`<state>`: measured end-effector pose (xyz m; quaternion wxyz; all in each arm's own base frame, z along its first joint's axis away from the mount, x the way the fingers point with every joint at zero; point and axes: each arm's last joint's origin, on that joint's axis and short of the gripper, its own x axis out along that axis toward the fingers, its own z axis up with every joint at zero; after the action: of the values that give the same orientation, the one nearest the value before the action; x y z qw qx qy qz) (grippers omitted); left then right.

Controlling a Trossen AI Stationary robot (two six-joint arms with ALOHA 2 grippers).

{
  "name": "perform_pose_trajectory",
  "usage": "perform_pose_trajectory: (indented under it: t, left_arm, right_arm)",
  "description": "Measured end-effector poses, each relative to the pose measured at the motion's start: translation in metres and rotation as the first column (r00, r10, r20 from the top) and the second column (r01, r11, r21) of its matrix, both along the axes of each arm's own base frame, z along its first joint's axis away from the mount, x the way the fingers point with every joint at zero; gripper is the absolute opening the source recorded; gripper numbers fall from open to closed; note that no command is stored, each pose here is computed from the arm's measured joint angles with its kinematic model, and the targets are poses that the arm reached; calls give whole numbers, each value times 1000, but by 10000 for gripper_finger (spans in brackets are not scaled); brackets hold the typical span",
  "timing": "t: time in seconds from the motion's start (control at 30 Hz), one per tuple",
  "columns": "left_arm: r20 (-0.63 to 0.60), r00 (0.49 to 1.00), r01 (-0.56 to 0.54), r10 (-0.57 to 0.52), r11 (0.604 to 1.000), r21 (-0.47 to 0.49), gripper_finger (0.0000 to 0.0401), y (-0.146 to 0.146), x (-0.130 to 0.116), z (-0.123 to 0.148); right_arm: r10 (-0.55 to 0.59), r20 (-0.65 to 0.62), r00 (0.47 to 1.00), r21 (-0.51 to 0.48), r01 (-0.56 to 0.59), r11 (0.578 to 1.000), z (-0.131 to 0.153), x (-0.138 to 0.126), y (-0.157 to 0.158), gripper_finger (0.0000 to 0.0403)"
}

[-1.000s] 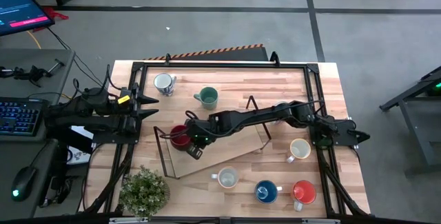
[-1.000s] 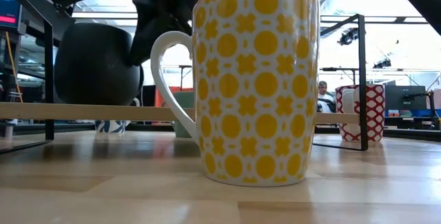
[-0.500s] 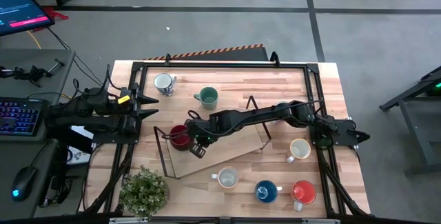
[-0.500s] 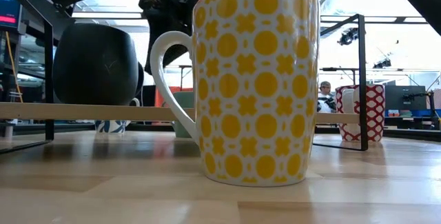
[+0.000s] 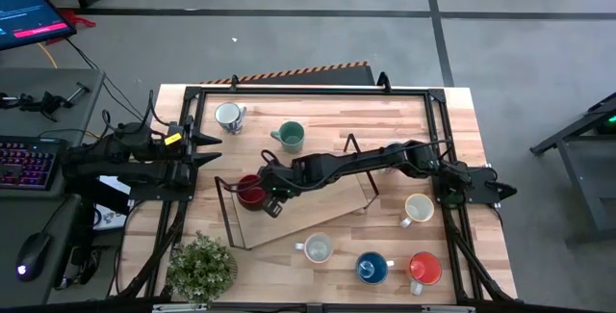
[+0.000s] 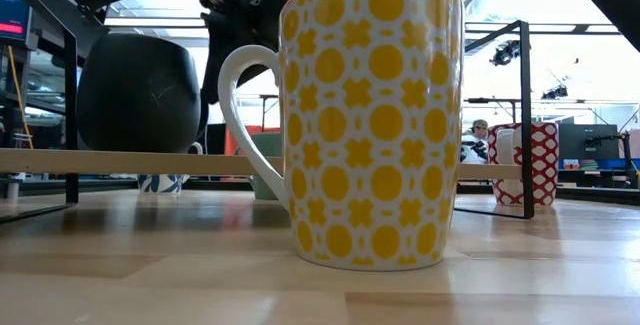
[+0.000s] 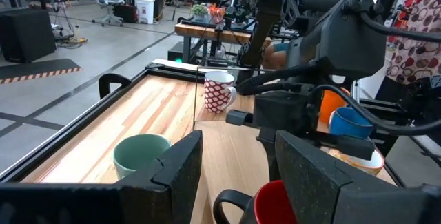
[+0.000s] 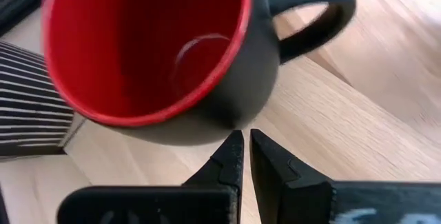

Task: Place coffee mugs
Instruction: Put the black mug on the shelf, then put the blue pattern mug on the shelf

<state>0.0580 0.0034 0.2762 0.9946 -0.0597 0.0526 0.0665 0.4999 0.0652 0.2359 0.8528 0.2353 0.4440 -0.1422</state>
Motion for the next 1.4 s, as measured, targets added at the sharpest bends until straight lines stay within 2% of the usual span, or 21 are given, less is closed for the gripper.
perform_pose_trajectory:
  t: [0.63, 0.8, 1.0, 1.07, 1.23, 1.4]
  left_arm:
    - [0, 1000, 0, 0, 1000, 0, 175, 0, 0, 0]
    - [0, 1000, 0, 0, 1000, 0, 175, 0, 0, 0]
    - [-1, 1000, 1, -1, 1000, 7, 175, 0, 0, 0]
    - [-3, 1000, 2, -2, 1000, 17, 175, 0, 0, 0]
    - [-10, 1000, 3, -3, 1000, 24, 175, 0, 0, -1]
    - [-31, 1000, 2, -1, 1000, 21, 175, 0, 0, -3]
  right_arm:
    - [63, 74, 995, 41, -67, 997, 5, 6, 3, 11]
    - [117, 71, 991, 96, -124, 988, 5, 6, 5, 11]
    - [158, 57, 986, 97, -163, 982, 9, 2, 5, 11]
    - [143, 16, 990, 75, -144, 987, 17, -7, 3, 11]
    - [67, -126, 990, -55, -74, 996, 48, -41, -8, 11]
    - [64, -222, 973, -153, -100, 983, 92, -84, -19, 11]
